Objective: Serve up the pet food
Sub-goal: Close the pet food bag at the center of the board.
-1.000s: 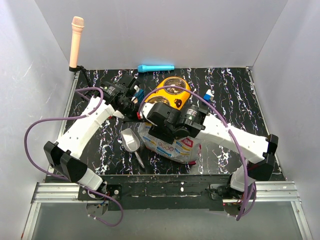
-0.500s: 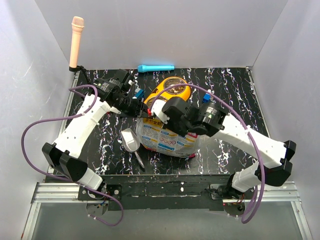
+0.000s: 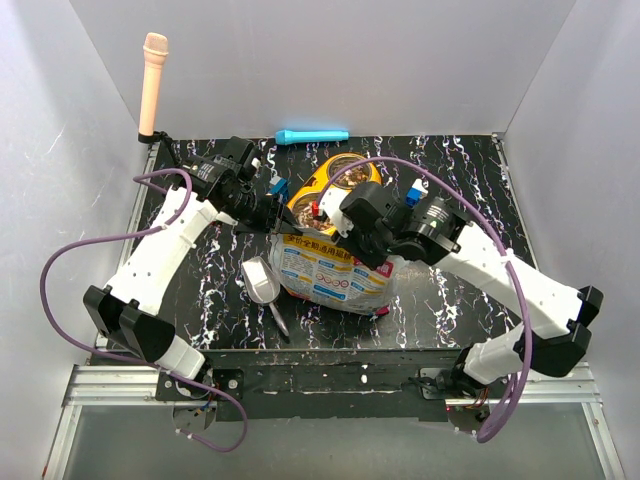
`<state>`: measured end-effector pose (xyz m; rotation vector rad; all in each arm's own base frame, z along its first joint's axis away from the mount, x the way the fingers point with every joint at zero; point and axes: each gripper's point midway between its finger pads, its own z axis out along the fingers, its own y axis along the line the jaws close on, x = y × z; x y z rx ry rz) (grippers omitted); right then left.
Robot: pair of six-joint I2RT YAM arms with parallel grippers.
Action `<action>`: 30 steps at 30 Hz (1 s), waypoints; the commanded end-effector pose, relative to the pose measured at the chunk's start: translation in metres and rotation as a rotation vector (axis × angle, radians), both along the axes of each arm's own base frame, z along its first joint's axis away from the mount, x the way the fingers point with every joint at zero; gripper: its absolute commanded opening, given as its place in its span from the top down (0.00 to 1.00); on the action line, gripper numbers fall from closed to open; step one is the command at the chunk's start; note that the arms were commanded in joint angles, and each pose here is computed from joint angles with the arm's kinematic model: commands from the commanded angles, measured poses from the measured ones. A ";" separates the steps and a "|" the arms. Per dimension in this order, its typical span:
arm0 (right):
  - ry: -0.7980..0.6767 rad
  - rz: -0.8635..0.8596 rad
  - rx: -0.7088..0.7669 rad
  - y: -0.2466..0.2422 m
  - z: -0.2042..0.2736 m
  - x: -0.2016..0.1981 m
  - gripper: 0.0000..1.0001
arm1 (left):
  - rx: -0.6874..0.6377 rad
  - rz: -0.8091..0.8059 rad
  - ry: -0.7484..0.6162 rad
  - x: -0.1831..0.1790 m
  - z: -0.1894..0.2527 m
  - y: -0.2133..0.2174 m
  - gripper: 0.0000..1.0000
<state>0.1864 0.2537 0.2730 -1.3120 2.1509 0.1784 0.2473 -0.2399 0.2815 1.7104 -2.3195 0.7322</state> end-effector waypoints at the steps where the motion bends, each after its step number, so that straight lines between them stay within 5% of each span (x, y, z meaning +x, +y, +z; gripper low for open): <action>1: -0.121 -0.084 -0.079 -0.047 0.010 0.007 0.67 | -0.089 0.054 -0.117 0.003 0.041 0.009 1.00; 4: -0.100 -0.062 -0.120 -0.057 0.001 0.000 0.75 | -0.084 0.063 -0.114 0.005 0.039 0.010 1.00; 6: -0.064 -0.034 -0.154 -0.064 -0.012 -0.007 0.97 | -0.088 0.070 -0.119 0.008 0.040 0.012 1.00; 7: -0.027 -0.027 -0.133 -0.065 -0.013 -0.012 0.99 | -0.083 0.074 -0.122 0.009 0.040 0.014 1.00; 12: 0.033 -0.080 -0.035 -0.073 -0.014 -0.015 0.99 | -0.076 0.082 -0.133 0.016 0.041 0.018 1.00; 14: 0.019 -0.120 -0.063 -0.083 -0.018 -0.014 0.79 | -0.083 0.085 -0.136 0.017 0.041 0.017 1.00; 20: -0.016 -0.145 -0.111 -0.101 -0.025 -0.010 0.84 | -0.086 0.086 -0.134 0.018 0.041 0.017 1.00; 30: 0.012 -0.175 -0.067 -0.111 -0.033 -0.015 0.70 | -0.097 0.088 -0.130 0.019 0.041 0.016 1.00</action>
